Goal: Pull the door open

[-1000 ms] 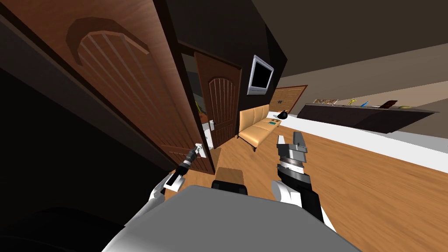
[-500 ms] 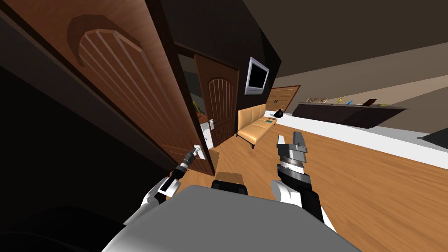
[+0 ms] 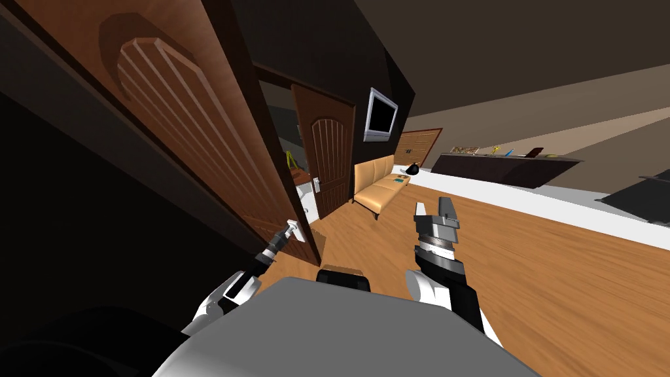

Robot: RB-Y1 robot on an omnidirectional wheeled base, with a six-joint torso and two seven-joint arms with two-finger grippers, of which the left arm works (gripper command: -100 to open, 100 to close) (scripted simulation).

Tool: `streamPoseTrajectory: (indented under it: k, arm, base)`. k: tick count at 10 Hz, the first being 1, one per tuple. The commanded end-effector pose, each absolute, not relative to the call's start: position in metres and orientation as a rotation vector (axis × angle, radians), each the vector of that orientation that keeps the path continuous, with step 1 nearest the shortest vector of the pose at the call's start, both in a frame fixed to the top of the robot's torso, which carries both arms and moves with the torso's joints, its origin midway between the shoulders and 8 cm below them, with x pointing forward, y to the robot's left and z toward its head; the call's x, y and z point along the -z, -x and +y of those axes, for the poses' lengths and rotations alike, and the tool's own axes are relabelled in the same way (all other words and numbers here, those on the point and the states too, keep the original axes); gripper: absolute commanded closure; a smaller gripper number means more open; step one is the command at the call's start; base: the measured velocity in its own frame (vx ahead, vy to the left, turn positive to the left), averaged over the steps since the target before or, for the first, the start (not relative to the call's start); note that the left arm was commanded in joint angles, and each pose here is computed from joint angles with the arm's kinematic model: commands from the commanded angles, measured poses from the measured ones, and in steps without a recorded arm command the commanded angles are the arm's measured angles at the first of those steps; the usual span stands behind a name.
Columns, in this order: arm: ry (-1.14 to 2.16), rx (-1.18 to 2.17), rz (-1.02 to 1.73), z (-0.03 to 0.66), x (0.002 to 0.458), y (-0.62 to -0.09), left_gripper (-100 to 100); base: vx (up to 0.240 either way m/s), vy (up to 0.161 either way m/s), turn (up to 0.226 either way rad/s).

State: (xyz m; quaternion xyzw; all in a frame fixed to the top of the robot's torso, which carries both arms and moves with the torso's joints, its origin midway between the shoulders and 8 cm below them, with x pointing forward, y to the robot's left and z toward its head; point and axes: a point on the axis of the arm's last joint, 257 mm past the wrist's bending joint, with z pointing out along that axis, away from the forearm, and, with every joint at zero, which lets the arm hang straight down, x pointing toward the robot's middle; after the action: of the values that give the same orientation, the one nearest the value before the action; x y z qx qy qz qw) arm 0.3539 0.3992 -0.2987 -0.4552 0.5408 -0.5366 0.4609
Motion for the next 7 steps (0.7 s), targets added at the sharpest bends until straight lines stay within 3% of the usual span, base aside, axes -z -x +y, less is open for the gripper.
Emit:
streamPoseTrajectory:
  k: [1,5,7]
  arm:
    - [1.110,1.339,1.344,0.400,0.298,-0.341,100]
    - [1.093,1.374,1.374,0.403,0.296,-0.321,100]
    - [1.089,1.368,1.375,0.406,0.298,-0.317,100]
  base:
    - [-0.100,0.039,-0.061]
    - [-0.094,0.038,-0.040]
    - [-0.016,0.008,-0.011]
